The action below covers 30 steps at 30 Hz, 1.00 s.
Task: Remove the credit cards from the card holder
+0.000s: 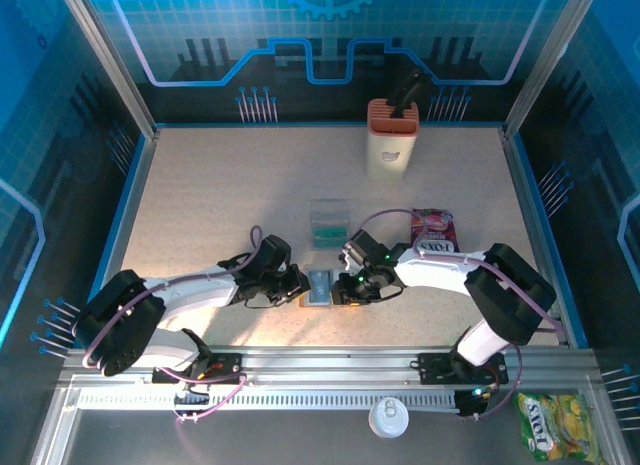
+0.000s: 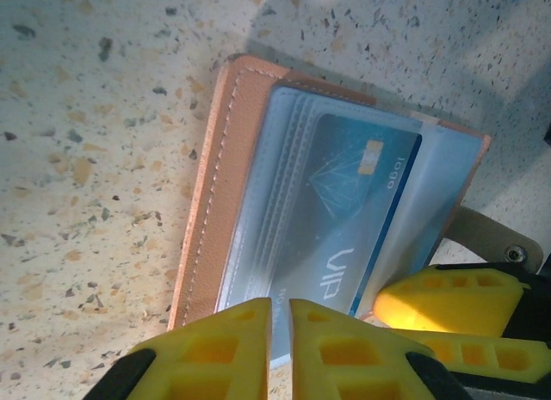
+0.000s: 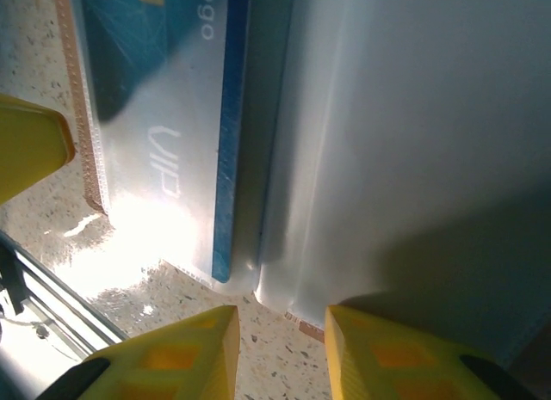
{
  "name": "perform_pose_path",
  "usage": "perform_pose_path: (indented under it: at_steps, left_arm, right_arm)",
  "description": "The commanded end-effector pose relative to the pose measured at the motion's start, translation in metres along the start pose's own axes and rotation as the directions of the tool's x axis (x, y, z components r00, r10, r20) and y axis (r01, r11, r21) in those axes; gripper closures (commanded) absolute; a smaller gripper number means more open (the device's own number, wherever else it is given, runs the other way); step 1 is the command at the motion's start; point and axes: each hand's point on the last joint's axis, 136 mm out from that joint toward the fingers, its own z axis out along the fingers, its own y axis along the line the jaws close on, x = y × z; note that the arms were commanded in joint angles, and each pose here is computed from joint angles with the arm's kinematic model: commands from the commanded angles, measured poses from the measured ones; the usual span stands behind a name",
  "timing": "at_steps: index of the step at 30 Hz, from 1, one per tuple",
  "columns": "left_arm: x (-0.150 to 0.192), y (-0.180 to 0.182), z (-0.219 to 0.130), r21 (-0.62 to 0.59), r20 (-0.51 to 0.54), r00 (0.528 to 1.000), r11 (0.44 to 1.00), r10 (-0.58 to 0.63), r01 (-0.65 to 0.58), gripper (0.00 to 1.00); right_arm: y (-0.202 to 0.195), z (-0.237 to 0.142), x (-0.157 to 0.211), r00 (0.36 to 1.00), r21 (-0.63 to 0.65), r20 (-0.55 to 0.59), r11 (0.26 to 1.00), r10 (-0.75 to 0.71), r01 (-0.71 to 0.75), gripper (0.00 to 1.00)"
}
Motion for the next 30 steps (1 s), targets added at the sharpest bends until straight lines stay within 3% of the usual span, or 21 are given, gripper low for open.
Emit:
perform_pose_path:
  at_steps: [1, 6, 17, 30]
  left_arm:
    - [0.002, 0.008, 0.002, -0.018, -0.013, 1.000, 1.000, -0.003, 0.003, 0.86]
    - [0.001, 0.004, 0.000, -0.009, -0.010, 1.000, 1.000, 0.001, -0.002, 0.86]
    - [-0.004, -0.022, -0.008, 0.051, 0.005, 1.000, 0.998, 0.024, -0.024, 0.90]
    - [-0.001, -0.028, 0.000, 0.056, -0.014, 0.999, 0.998, 0.029, -0.028, 0.91]
  right_arm:
    - [-0.017, 0.005, 0.010, 0.999, 0.090, -0.032, 0.996, -0.003, 0.006, 0.67]
    - [-0.015, -0.002, 0.003, 1.000, 0.114, -0.014, 0.993, -0.027, 0.028, 0.67]
    - [0.028, -0.023, -0.017, 0.997, -0.076, 0.064, 0.996, -0.031, 0.036, 0.67]
    - [-0.004, -0.007, -0.016, 1.000, 0.019, 0.032, 1.000, 0.002, -0.002, 0.67]
